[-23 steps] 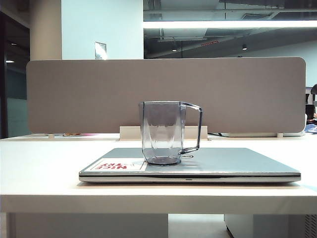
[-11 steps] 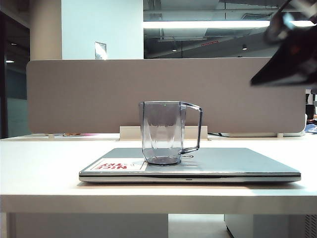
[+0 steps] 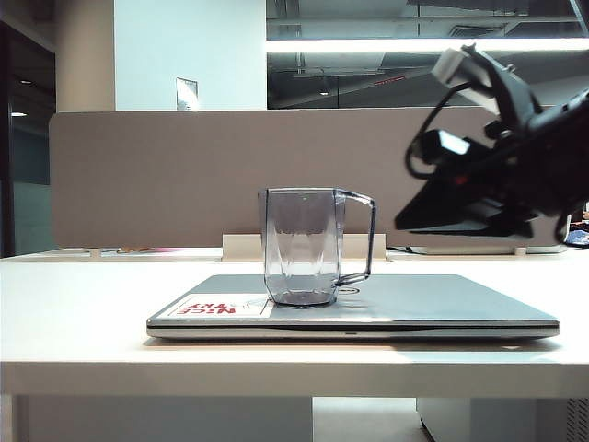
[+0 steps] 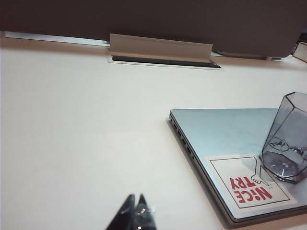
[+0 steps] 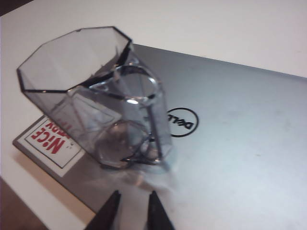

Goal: Pick up the water cup and place it on the side of the laptop away from you.

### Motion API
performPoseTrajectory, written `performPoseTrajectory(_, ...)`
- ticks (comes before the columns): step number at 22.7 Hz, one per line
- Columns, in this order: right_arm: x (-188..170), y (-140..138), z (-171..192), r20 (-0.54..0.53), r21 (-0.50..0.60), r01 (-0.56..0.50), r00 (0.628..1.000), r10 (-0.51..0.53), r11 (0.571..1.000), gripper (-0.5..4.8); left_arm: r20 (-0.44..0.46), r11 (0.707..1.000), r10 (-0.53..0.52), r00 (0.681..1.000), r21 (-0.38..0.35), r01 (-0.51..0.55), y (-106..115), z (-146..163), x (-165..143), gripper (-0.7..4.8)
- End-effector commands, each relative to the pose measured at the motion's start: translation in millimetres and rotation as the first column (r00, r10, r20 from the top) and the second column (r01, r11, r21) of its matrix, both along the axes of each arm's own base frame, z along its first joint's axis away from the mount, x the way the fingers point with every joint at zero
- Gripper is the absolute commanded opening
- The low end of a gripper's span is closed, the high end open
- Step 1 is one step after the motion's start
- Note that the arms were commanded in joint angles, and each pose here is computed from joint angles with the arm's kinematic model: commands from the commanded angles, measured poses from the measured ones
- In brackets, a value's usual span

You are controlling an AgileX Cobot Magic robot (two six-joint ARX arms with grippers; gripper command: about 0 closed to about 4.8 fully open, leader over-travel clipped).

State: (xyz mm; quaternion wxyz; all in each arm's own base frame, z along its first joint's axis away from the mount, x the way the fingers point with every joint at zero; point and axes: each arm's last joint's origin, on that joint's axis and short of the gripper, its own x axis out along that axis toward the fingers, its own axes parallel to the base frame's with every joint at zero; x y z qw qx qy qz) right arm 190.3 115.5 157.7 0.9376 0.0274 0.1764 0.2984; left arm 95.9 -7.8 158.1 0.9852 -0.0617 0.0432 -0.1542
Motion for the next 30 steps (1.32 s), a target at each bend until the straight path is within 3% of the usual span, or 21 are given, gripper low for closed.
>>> performPoseTrajectory(1,4,8,0,0.058,0.026,0.001,0.998,-0.003,1.0,1.38,0.007,1.0,0.021,1.0,0.002,-0.021,1,1,0,-0.06)
performPoseTrajectory(3,5,11,-3,0.066,0.024,0.017,0.998,-0.018,1.0,1.83,0.008,1.0,0.025,1.0,0.002,-0.025,1,1,0,-0.06)
performPoseTrajectory(6,10,15,-8,0.059,0.025,0.028,0.998,-0.03,0.999,1.86,0.008,1.0,0.024,1.0,0.002,-0.024,1,1,0,-0.06)
performPoseTrajectory(12,24,24,-13,0.017,0.041,0.055,0.998,-0.056,0.998,1.85,0.008,1.0,0.024,1.0,0.002,-0.024,1,1,0,-0.06)
performPoseTrajectory(17,38,32,-14,0.013,0.036,0.06,0.998,-0.061,0.998,1.79,0.007,1.0,0.024,1.0,0.002,-0.024,1,1,0,-0.06)
performPoseTrajectory(23,45,35,-17,0.016,0.022,0.106,0.994,-0.106,0.994,1.35,0.007,1.0,0.024,1.0,0.002,-0.024,1,1,0,-0.06)
performPoseTrajectory(30,55,42,-14,0.025,0.029,0.106,0.994,-0.107,0.994,1.34,0.007,1.0,0.024,1.0,0.002,-0.024,1,1,0,-0.06)
